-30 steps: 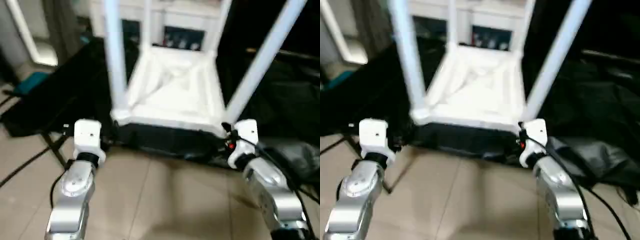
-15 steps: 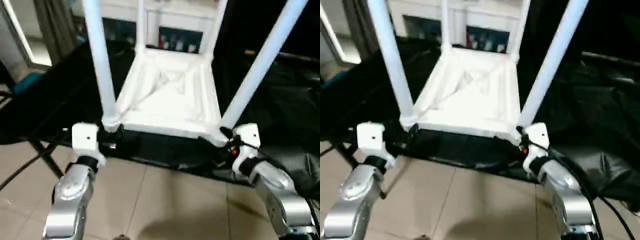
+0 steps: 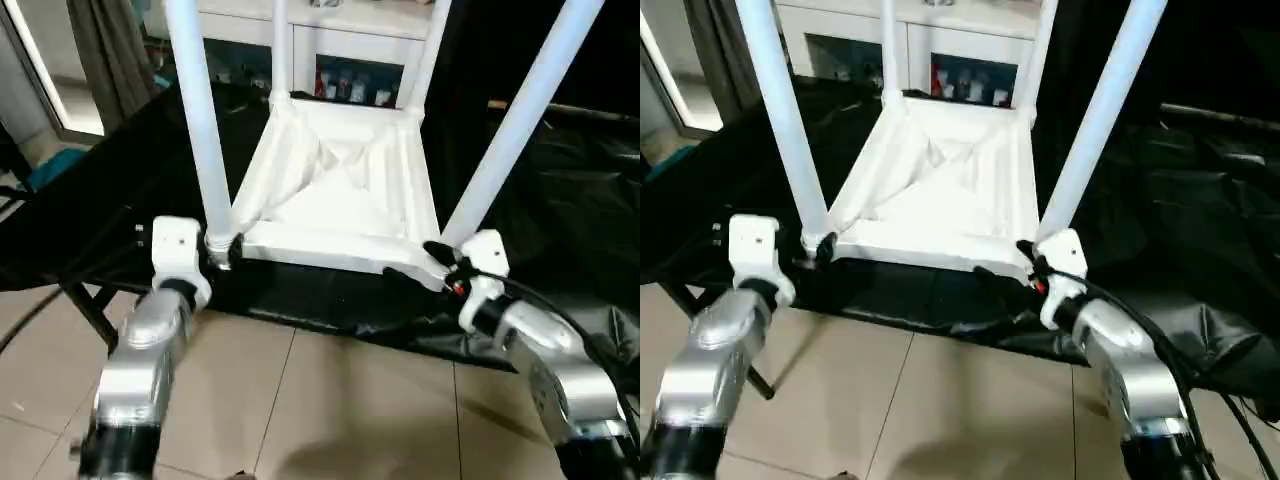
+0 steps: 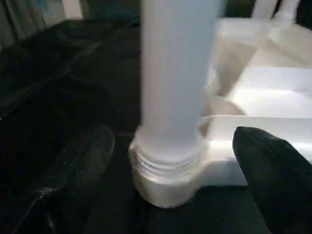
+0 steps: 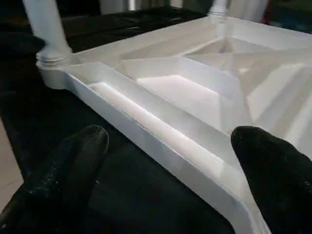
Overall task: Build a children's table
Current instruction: Flip table
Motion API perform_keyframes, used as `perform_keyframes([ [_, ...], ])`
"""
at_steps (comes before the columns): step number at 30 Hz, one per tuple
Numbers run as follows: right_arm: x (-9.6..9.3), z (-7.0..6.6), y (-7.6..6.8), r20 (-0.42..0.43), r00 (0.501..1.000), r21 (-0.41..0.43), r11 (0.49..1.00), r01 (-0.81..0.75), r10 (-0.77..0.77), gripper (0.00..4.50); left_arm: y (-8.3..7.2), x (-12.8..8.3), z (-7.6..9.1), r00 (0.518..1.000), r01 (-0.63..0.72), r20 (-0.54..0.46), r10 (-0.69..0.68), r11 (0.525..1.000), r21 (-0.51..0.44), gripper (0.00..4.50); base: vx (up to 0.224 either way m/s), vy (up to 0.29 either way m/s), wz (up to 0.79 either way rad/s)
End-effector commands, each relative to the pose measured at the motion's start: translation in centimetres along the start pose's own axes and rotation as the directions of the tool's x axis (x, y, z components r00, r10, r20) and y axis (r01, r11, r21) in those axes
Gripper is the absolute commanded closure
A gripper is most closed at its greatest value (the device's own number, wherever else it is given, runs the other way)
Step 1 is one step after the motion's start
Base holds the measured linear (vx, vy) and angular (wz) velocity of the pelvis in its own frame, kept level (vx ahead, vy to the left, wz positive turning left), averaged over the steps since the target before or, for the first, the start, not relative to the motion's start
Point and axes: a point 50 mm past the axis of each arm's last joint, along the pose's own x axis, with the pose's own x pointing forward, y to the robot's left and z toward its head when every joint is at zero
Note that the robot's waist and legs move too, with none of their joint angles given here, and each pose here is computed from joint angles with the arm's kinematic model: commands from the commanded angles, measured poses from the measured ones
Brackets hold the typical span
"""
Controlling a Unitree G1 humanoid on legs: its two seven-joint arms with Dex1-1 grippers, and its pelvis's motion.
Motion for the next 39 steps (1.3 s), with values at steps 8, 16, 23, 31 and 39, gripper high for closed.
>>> perform_keyframes([
  [8,0.9,0.5,0.2,0.016,0.998,-0.003,0.998,-0.06,0.06,0.0,0.8,3.3,1.7,1.0,-0.023,0.018,0.024,0.999,-0.038,0.03,0.0,0.0,0.0],
  [16,1.0,0.4,0.3,0.022,0.998,-0.001,0.999,-0.054,0.054,0.0,1.2,4.4,1.9,0.999,-0.047,0.024,0.048,0.997,-0.054,0.42,0.0,0.0,0.0],
  [23,1.3,0.3,0.5,0.027,0.998,0.002,0.998,-0.056,0.056,0.0,0.2,4.9,2.2,0.998,0.045,0.048,-0.043,0.998,-0.043,1.15,0.0,0.0,0.0],
  [31,1.5,0.3,0.4,0.031,0.998,-0.001,0.998,-0.057,0.057,0.0,-0.9,5.6,2.1,0.993,0.113,0.05,-0.111,0.993,-0.031,1.69,0.0,0.0,0.0],
  [39,1.5,0.4,0.3,0.035,0.998,-0.005,0.999,-0.052,0.052,0.0,-1.0,6.1,2.2,0.995,0.093,0.03,-0.091,0.994,-0.051,2.27,0.0,0.0,0.0],
])
